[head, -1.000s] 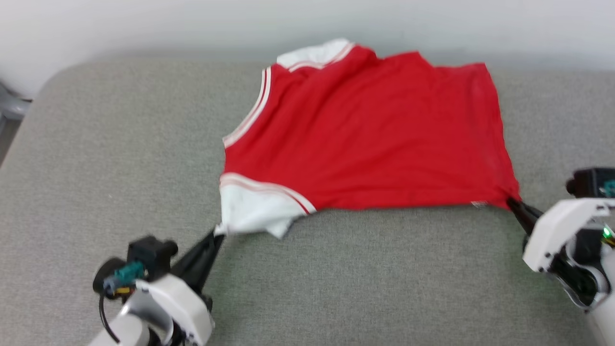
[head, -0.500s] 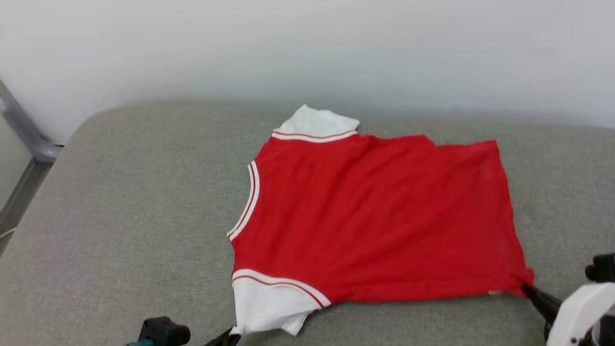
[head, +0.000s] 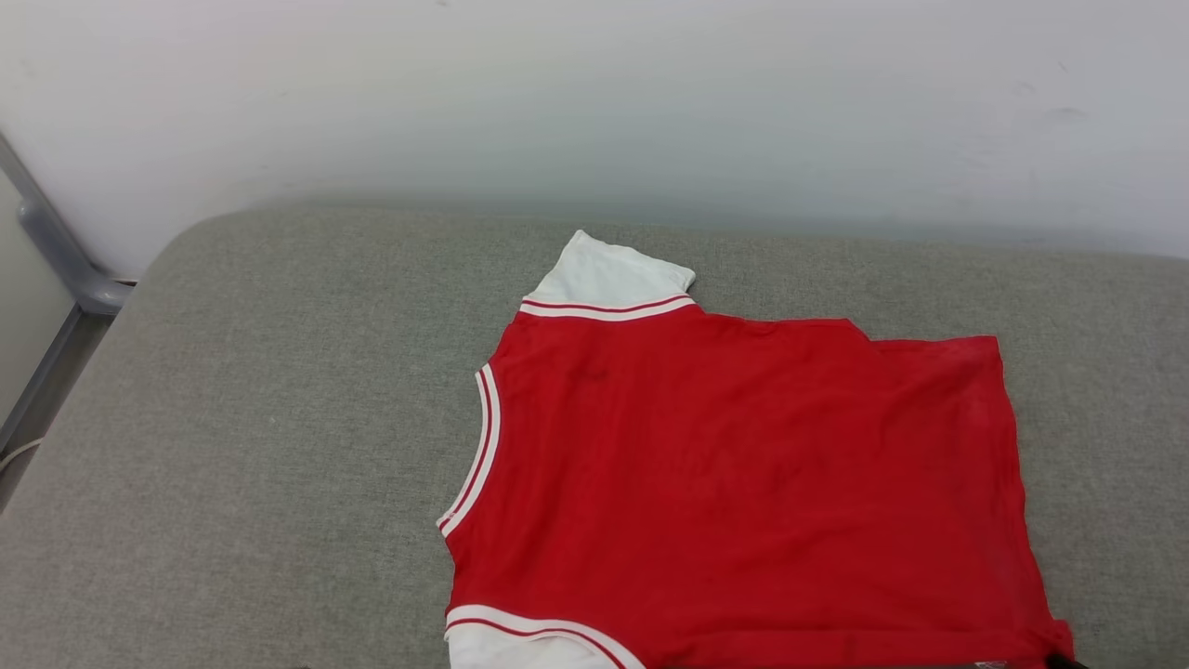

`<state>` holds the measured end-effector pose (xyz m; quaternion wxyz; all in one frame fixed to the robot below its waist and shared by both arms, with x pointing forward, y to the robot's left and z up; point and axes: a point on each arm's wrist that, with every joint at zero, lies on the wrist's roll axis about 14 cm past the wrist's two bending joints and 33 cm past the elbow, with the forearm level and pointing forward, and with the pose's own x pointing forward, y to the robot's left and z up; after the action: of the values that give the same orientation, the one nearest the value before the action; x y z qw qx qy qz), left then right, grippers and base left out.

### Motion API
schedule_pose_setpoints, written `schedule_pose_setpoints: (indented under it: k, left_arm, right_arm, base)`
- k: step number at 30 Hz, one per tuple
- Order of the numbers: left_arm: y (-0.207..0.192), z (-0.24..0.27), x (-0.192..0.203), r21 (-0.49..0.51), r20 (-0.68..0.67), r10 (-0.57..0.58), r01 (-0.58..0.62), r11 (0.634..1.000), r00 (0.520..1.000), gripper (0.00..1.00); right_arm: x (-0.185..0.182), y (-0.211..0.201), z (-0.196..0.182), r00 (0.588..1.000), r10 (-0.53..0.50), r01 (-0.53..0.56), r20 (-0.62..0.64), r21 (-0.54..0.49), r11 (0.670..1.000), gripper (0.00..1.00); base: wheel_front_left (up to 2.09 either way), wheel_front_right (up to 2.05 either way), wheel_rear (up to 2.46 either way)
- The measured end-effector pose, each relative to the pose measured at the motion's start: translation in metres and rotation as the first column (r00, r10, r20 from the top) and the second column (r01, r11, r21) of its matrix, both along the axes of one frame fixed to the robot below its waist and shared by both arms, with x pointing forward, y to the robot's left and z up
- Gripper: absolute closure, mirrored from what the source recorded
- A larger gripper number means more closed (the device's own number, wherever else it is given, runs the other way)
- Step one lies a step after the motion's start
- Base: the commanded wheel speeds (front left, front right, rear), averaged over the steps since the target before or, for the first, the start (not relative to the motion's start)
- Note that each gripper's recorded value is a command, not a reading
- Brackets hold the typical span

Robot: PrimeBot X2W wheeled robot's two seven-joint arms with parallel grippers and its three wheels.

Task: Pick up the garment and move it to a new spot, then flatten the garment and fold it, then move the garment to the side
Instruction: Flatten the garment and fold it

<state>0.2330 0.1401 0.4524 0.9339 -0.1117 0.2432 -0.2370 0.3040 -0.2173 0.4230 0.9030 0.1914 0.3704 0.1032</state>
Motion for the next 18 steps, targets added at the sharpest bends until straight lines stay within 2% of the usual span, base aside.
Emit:
schedule_pose_setpoints:
  k: [5,10,14,18]
  left_arm:
    - [0.008,0.026,0.032,0.005,0.136,0.030,-0.031,1.000,0.990,1.00]
    - [0.015,0.048,0.067,0.027,0.233,0.028,-0.035,0.999,0.972,1.00]
    - [0.015,0.055,0.093,0.047,0.260,0.004,-0.017,0.999,0.966,1.00]
    - [0.016,0.054,0.121,0.078,0.262,-0.018,-0.002,0.997,0.965,1.00]
  right_arm:
    - [0.005,0.003,0.009,1.000,-0.007,0.007,0.013,0.019,1.000,1.00]
    - [0.027,0.012,0.024,0.999,-0.013,0.010,0.045,0.070,0.997,1.00]
    - [0.047,0.012,0.031,0.998,-0.011,0.007,0.058,0.063,0.998,1.00]
    - [0.066,0.009,0.027,0.999,-0.001,0.001,0.044,0.011,1.000,1.00]
  base:
    - [0.00,0.00,0.00]
    - [0.00,0.00,0.00]
    - [0.00,0.00,0.00]
    - [0.00,0.00,0.00]
